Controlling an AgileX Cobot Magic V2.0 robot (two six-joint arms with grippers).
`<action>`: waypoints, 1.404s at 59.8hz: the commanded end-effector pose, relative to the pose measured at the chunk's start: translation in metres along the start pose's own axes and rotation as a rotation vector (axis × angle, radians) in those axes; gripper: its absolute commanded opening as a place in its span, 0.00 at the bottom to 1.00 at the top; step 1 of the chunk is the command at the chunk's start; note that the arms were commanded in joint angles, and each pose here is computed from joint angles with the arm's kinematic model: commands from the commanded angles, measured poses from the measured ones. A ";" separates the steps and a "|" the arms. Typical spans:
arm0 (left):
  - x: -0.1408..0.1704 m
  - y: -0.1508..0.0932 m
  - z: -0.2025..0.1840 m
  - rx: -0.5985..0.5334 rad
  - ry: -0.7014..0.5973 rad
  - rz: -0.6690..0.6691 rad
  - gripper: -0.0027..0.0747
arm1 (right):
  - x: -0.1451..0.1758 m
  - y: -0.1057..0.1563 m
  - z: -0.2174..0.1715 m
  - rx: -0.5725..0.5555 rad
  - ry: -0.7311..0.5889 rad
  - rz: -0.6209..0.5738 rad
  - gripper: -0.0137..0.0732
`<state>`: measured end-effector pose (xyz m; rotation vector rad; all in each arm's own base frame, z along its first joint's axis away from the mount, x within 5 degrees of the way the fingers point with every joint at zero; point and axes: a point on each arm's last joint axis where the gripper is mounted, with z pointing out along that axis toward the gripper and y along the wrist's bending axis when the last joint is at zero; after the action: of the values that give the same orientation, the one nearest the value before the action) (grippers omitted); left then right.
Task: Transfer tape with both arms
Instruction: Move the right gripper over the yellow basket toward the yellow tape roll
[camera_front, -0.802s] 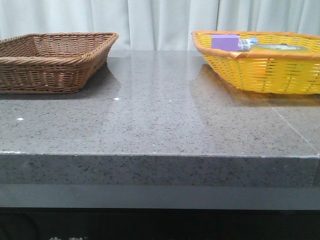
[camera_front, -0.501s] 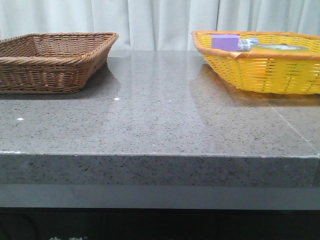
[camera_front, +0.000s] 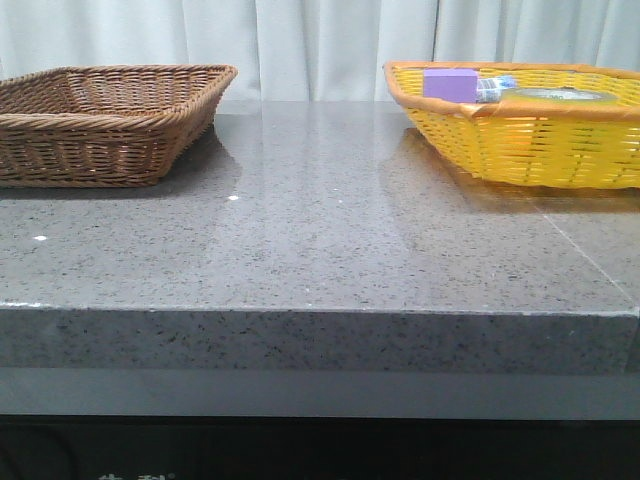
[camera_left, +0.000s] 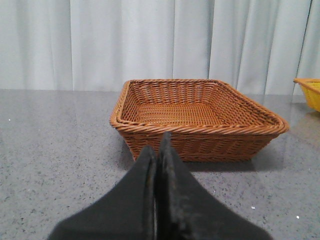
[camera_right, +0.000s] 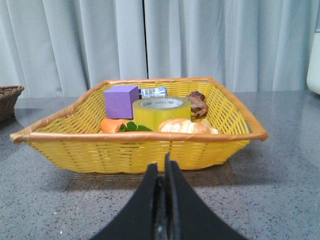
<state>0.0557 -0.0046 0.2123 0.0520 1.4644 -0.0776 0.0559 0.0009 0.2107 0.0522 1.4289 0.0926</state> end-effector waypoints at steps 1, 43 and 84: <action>-0.003 0.002 -0.002 -0.016 -0.118 -0.019 0.01 | -0.020 0.001 -0.003 -0.005 -0.151 -0.009 0.08; -0.193 -0.008 0.003 0.064 0.035 -0.023 0.01 | -0.186 0.020 -0.014 -0.042 -0.078 -0.004 0.08; -0.196 -0.011 0.071 0.082 0.380 -0.023 0.01 | -0.171 0.022 0.072 -0.017 0.491 -0.003 0.08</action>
<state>0.0976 -0.0166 0.4020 0.1439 1.9124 -0.1435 0.0937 0.0076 0.3841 0.0106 1.9583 0.1217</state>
